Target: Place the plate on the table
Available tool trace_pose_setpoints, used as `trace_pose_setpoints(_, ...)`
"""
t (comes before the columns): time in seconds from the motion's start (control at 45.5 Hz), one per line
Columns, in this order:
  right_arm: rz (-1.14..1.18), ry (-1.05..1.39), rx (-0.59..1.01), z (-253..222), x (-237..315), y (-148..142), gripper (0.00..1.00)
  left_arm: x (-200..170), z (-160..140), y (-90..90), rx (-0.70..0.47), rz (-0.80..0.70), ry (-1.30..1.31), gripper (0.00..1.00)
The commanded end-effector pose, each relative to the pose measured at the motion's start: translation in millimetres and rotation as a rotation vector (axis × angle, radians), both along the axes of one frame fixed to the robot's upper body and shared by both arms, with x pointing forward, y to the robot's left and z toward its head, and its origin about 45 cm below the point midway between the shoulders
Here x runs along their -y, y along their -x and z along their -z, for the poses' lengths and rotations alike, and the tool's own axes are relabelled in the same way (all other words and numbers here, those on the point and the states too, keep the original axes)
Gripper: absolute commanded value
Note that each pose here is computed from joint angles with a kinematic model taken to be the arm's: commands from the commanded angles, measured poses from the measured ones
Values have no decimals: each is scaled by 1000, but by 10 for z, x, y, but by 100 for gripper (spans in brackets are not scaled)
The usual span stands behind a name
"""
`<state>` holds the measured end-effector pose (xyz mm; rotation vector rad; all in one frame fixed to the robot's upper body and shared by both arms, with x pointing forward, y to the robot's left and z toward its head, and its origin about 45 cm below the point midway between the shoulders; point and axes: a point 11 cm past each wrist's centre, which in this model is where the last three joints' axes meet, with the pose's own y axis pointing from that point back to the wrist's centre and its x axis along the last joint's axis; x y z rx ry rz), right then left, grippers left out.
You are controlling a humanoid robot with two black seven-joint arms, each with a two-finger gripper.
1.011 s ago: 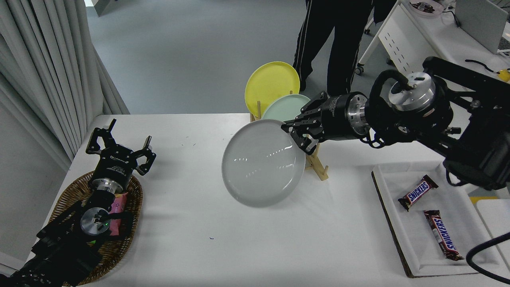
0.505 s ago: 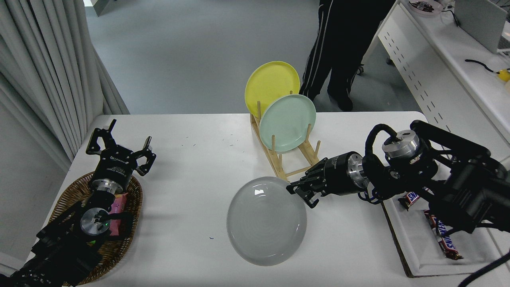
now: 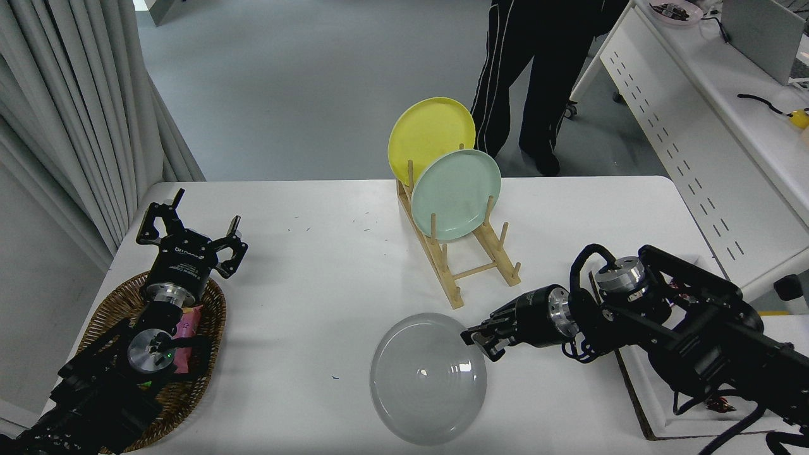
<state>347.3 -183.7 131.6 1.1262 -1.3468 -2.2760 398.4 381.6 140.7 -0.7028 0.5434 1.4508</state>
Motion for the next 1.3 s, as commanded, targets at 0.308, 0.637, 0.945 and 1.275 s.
trace_pose_setpoints(0.308,0,13,-4,174,-22,4,0,0,0,0,0,0,0,100)
trace_pose_setpoints(0.637,9,27,20,222,-5,-63,0,0,0,0,0,0,0,100)
trace_pose_setpoints(0.945,14,26,22,237,-29,-85,0,0,0,0,0,0,0,100)
trace_pose_setpoints(1.275,19,19,24,290,-70,-100,0,0,0,0,0,0,0,100)
